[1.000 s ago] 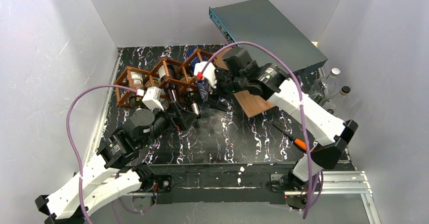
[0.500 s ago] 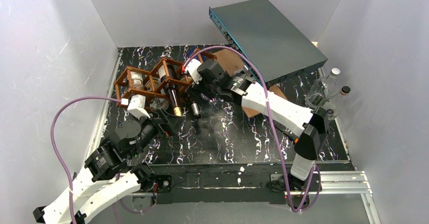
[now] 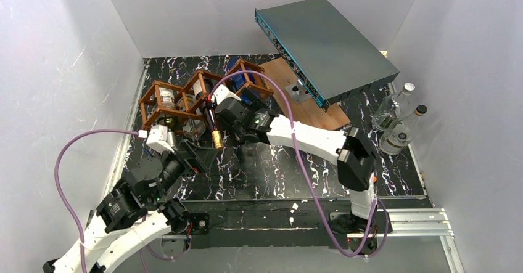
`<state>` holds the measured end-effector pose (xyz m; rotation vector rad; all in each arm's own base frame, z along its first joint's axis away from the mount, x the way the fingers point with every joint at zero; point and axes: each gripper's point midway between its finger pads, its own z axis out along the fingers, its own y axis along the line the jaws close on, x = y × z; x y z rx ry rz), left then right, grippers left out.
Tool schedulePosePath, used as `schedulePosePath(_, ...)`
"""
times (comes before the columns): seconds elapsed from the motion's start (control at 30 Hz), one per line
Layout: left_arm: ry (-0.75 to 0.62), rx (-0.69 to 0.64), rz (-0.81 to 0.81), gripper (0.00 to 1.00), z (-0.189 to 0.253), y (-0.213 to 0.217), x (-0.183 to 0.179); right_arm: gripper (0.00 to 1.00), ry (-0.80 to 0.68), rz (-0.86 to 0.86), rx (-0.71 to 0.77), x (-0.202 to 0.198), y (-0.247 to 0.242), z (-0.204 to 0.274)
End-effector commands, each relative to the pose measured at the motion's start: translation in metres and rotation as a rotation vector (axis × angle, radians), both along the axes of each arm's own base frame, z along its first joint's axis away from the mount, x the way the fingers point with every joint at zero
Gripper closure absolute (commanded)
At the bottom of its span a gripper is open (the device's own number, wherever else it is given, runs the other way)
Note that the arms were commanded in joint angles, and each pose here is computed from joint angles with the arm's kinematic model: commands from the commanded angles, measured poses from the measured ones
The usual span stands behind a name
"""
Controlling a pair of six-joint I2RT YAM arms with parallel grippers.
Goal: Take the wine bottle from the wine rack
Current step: Pick up the wine bottle from the wine rack.
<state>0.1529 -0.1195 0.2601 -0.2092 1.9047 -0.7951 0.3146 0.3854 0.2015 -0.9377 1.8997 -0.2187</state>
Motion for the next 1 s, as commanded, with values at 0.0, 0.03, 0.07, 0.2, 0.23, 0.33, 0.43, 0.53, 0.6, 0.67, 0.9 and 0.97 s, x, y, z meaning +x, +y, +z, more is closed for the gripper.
schedulePosePath(0.0,0.005,0.006,0.041,0.02,-0.006,0.011,-0.001,0.02,-0.106,-0.128,0.043,0.020,-0.003,0.019)
schedulePosePath(0.03,0.004,0.004,0.041,0.02,-0.006,0.012,-0.002,0.02,-0.106,-0.134,0.035,0.021,-0.002,0.016)
schedulePosePath(0.07,0.004,0.003,0.041,0.02,-0.006,0.013,-0.003,0.02,-0.112,-0.144,0.031,0.022,-0.002,0.015)
schedulePosePath(0.2,0.004,-0.003,0.044,0.02,-0.007,0.015,-0.005,0.02,-0.136,-0.179,0.020,0.028,-0.001,0.010)
schedulePosePath(0.23,0.004,-0.003,0.043,0.02,-0.007,0.015,-0.005,0.02,-0.143,-0.189,0.015,0.030,0.000,0.010)
schedulePosePath(0.33,0.005,-0.009,0.043,0.02,-0.007,0.016,-0.006,0.02,-0.163,-0.217,0.005,0.034,0.000,0.008)
schedulePosePath(0.43,0.005,-0.015,0.044,0.02,-0.007,0.016,-0.007,0.02,-0.175,-0.239,-0.001,0.036,0.000,0.005)
schedulePosePath(0.53,0.006,-0.017,0.045,0.02,-0.008,0.016,-0.007,0.02,-0.200,-0.265,-0.007,0.039,-0.002,0.005)
schedulePosePath(0.6,0.005,-0.018,0.046,0.02,-0.008,0.017,-0.007,0.03,-0.203,-0.268,-0.012,0.040,-0.002,0.002)
schedulePosePath(0.67,0.006,-0.017,0.046,0.02,-0.008,0.017,-0.007,0.05,-0.199,-0.265,-0.017,0.040,-0.001,-0.002)
schedulePosePath(0.9,0.005,-0.018,0.046,0.02,-0.008,0.017,-0.007,0.08,-0.213,-0.271,-0.048,0.046,-0.001,-0.014)
schedulePosePath(0.97,0.004,-0.018,0.048,0.02,-0.008,0.018,-0.007,0.08,-0.218,-0.277,-0.053,0.048,-0.003,-0.015)
